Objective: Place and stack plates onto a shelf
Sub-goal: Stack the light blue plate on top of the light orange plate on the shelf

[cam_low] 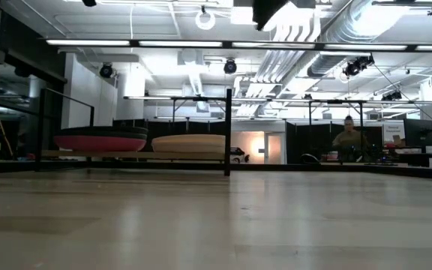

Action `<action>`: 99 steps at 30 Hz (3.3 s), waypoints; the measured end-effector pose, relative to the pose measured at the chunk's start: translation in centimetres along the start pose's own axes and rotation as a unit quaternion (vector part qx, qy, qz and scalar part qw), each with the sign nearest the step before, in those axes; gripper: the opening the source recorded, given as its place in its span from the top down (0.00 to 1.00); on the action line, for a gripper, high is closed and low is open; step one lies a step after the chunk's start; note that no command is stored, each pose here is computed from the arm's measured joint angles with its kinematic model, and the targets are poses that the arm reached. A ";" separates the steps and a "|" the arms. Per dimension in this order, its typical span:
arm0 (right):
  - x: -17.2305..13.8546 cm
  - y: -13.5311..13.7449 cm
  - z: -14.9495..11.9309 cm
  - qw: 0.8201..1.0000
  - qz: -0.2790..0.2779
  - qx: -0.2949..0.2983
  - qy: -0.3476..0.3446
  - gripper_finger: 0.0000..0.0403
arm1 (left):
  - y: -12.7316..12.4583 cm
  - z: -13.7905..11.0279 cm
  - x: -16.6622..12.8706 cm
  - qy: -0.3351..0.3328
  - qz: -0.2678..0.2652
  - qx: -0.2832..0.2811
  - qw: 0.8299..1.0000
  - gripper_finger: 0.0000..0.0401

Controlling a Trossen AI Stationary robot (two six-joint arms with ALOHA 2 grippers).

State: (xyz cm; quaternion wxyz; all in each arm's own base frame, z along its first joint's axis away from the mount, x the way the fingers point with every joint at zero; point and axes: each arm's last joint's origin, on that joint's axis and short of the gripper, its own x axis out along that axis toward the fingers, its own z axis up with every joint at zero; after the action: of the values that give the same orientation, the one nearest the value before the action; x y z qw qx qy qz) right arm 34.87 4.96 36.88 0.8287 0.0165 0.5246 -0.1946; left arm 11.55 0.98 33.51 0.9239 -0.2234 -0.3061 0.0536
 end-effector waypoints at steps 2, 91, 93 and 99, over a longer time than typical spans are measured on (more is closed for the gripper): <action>-0.1 -0.3 -1.9 1.000 0.006 0.022 -0.002 0.53 | 0.0 0.0 0.0 0.000 0.000 -0.011 1.000 0.67; 1.4 -0.6 -17.7 0.936 0.307 0.171 -0.024 0.53 | 2.0 -8.8 3.0 0.222 0.032 0.053 0.973 0.67; 2.1 0.4 -18.5 0.942 0.300 0.146 0.029 0.53 | 2.0 -8.8 3.0 0.222 0.032 0.053 0.973 0.67; 4.4 3.6 -21.1 0.955 0.237 0.079 0.157 0.53 | 2.0 -8.8 3.0 0.223 0.033 0.053 0.973 0.67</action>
State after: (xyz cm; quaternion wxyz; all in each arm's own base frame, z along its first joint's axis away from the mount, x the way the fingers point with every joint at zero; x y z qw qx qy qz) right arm 19.50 11.80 22.91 0.7540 0.2363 0.6122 -0.0284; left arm 19.22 0.13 27.91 0.9770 -0.1904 -0.0820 0.0491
